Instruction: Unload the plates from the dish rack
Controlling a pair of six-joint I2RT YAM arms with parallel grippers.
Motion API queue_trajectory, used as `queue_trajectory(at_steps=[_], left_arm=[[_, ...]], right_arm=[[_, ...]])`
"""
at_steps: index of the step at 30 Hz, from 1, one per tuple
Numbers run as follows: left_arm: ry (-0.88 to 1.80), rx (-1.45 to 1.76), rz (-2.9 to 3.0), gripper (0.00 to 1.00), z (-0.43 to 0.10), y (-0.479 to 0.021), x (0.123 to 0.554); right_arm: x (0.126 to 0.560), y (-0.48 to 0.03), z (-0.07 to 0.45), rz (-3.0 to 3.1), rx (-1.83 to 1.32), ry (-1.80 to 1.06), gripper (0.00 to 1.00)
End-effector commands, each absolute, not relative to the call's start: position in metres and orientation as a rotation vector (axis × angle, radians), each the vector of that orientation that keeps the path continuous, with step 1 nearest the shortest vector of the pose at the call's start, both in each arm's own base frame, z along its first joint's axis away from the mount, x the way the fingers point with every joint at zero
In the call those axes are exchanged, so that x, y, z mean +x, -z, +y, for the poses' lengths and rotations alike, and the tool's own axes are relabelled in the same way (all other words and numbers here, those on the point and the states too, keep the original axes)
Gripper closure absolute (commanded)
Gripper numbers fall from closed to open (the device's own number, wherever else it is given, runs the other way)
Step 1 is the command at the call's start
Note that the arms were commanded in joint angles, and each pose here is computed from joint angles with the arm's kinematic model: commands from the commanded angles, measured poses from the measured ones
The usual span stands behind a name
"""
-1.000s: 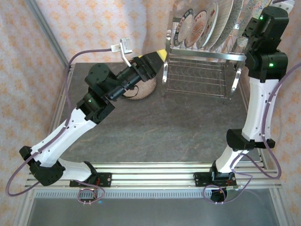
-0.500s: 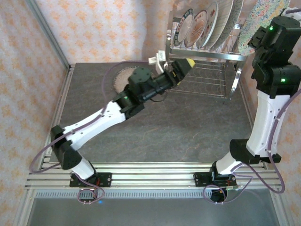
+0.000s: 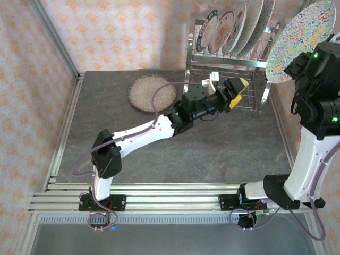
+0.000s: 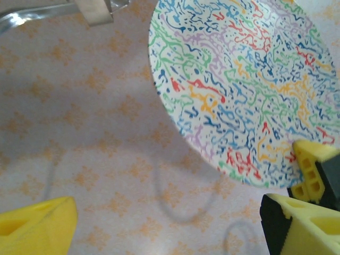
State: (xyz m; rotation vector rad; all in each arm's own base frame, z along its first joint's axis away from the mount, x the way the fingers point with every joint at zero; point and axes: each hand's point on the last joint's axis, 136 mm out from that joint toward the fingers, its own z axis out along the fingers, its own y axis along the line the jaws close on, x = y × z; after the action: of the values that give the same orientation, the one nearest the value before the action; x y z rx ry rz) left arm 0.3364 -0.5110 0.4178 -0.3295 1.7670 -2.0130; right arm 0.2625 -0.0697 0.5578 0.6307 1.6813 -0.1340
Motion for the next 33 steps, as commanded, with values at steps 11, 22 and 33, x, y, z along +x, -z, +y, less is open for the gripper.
queue_trajectory(at_steps=[11, 22, 33], left_arm=[[2.251, -0.373, 1.683, 0.22, -0.534, -0.431, 0.329], [2.276, -0.393, 1.717, 0.34, -0.533, -0.42, 0.325], [2.291, -0.419, 1.686, 0.45, -0.522, -0.416, 0.323]], right_arm=[[0.229, -0.535, -0.045, 1.709, 0.765, -0.172, 1.0], [0.21, -0.511, -0.035, 1.749, 0.802, -0.271, 1.0], [0.215, -0.499, -0.025, 1.752, 0.838, -0.37, 1.0]])
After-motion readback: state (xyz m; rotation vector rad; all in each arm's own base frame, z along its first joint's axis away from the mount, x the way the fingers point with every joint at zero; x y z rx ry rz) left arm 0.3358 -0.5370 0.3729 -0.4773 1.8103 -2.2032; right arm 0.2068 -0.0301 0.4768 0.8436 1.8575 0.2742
